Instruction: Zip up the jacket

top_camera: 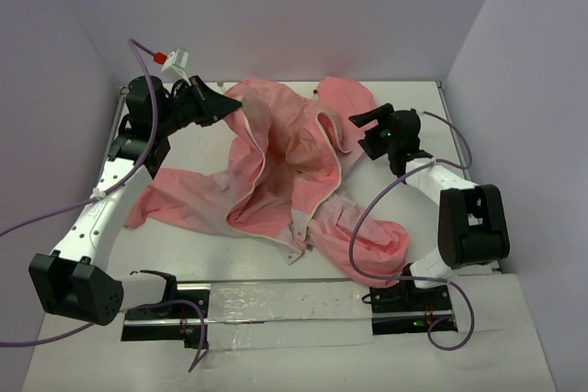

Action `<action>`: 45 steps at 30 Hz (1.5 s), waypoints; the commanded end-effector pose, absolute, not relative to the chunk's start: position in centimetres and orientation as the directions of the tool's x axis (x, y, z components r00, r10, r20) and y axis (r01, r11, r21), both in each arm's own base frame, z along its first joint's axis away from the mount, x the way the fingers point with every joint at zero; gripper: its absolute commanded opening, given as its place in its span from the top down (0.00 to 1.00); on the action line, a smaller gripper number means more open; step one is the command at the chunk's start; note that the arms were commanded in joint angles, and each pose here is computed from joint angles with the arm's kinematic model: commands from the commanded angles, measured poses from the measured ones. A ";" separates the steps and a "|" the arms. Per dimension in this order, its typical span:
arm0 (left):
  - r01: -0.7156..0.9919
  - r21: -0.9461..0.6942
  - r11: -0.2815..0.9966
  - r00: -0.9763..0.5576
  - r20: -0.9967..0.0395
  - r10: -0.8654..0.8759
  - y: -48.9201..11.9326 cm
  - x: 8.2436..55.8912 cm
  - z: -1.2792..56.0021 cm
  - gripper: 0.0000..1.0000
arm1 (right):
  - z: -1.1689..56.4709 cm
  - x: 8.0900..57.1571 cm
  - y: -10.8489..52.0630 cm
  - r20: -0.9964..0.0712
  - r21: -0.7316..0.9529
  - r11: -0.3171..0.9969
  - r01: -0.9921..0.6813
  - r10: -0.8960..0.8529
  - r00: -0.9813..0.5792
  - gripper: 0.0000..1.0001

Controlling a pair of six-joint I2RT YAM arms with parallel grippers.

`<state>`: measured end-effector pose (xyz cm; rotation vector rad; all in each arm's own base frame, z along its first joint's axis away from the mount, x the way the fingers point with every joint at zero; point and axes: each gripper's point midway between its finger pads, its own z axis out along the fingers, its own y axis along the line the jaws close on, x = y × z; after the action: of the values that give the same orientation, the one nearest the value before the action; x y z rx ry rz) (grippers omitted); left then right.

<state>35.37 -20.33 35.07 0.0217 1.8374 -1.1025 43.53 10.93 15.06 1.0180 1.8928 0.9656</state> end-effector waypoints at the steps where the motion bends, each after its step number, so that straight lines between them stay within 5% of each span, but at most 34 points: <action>1: 0.517 -0.636 0.572 -0.482 -0.769 -0.420 -20.3 34.5 37.6 1.00 | 15.2 43.2 10.8 -0.224 0.876 0.353 0.328 0.901 -0.372 0.12; 17: 0.510 -0.632 0.583 -0.482 -0.772 -0.415 -20.1 34.4 37.3 1.00 | 10.9 41.6 14.7 0.002 0.898 0.194 0.395 0.895 -0.446 0.16; 36: 0.507 -0.622 0.597 -0.477 -0.779 -0.407 -19.9 34.5 37.4 1.00 | 11.1 45.5 15.4 -0.002 0.901 0.192 0.388 0.899 -0.439 0.23; 39: 0.509 -0.628 0.589 -0.483 -0.775 -0.408 -20.1 34.7 37.3 1.00 | 10.6 45.2 15.1 -0.015 0.898 0.201 0.391 0.903 -0.429 0.36; 41: 0.508 -0.630 0.588 -0.488 -0.772 -0.406 -20.2 34.7 37.1 1.00 | 10.4 45.4 15.0 -0.024 0.897 0.210 0.388 0.901 -0.433 0.65; 42: 0.507 -0.630 0.588 -0.490 -0.772 -0.404 -20.2 34.7 37.0 1.00 | 10.5 45.5 15.0 -0.032 0.897 0.216 0.385 0.902 -0.430 0.90; 45: 0.504 -0.625 0.596 -0.484 -0.776 -0.405 -20.0 34.7 37.0 1.00 | 10.7 45.6 14.6 -0.090 0.888 0.269 0.373 0.897 -0.434 1.00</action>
<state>35.14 -20.19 34.68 0.0386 1.8475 -1.0843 44.71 14.72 9.39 1.2212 1.9592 1.1552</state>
